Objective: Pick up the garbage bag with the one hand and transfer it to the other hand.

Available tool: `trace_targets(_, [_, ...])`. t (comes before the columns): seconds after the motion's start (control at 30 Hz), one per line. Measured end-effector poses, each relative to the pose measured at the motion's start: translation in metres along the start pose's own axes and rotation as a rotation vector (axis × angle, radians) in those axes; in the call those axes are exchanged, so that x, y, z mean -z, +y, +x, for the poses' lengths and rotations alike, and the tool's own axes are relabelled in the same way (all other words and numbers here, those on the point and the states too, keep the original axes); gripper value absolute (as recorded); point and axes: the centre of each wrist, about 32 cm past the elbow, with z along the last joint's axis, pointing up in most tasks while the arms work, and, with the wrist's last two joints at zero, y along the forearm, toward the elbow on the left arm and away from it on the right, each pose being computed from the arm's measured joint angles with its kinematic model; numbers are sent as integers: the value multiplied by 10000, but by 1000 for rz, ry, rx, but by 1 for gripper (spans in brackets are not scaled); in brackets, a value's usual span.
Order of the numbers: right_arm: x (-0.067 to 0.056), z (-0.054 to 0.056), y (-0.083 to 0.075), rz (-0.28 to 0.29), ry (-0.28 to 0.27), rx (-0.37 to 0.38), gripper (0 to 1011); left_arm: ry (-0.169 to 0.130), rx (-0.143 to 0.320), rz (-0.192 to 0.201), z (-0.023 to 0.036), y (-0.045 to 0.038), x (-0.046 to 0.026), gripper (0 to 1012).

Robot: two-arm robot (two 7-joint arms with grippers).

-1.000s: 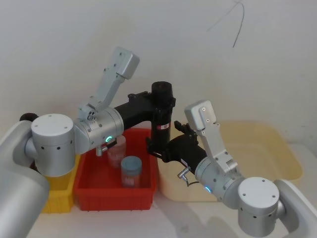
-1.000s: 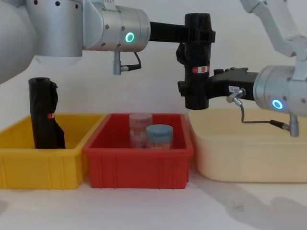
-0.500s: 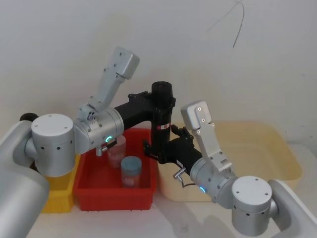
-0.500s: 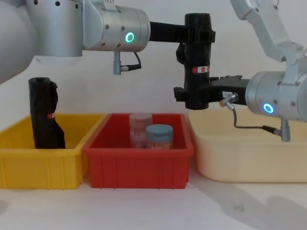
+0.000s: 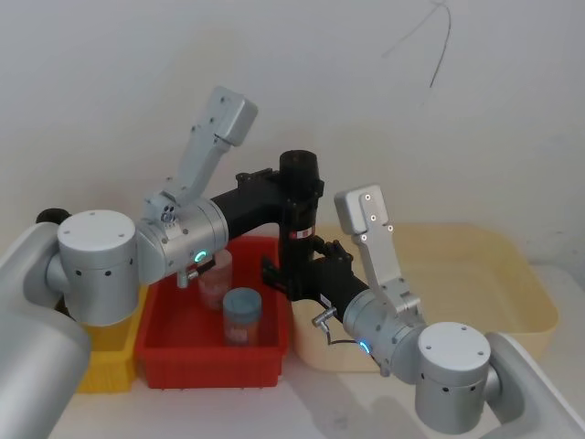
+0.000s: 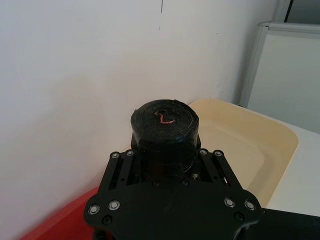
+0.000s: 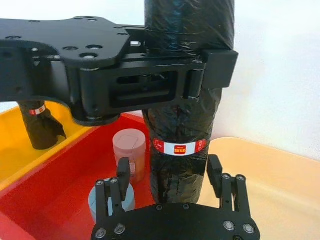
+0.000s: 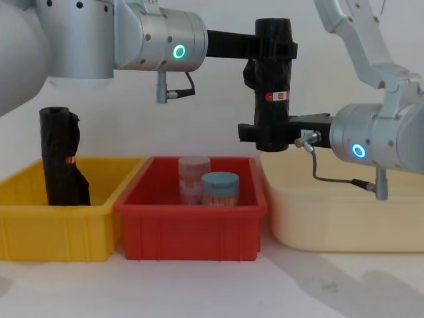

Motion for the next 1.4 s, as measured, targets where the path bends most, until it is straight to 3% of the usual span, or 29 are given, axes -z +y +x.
trace_targets(0.2, [-6,-8,20,-5,20,8,840,0,0,0,0,0,0,498])
trace_targets(0.47, [-10,-14,36,-8,34,14,571,0,0,0,0,0,0,497])
trace_targets(0.57, [-10,-16,40,-9,38,15,517,0,0,0,0,0,0,497])
trace_targets(0.73, [-10,-20,44,-10,42,15,488,0,0,0,0,0,0,533])
trace_targets(1.03, [-21,-6,36,-7,56,22,488,0,0,0,0,0,0,800])
trace_targets(1.27, [-45,54,-7,4,119,62,488,3,0,-4,-2,20,-3,990])
trace_targets(1.4, [-50,106,-36,1,145,88,487,12,-6,-9,6,52,-14,1001])
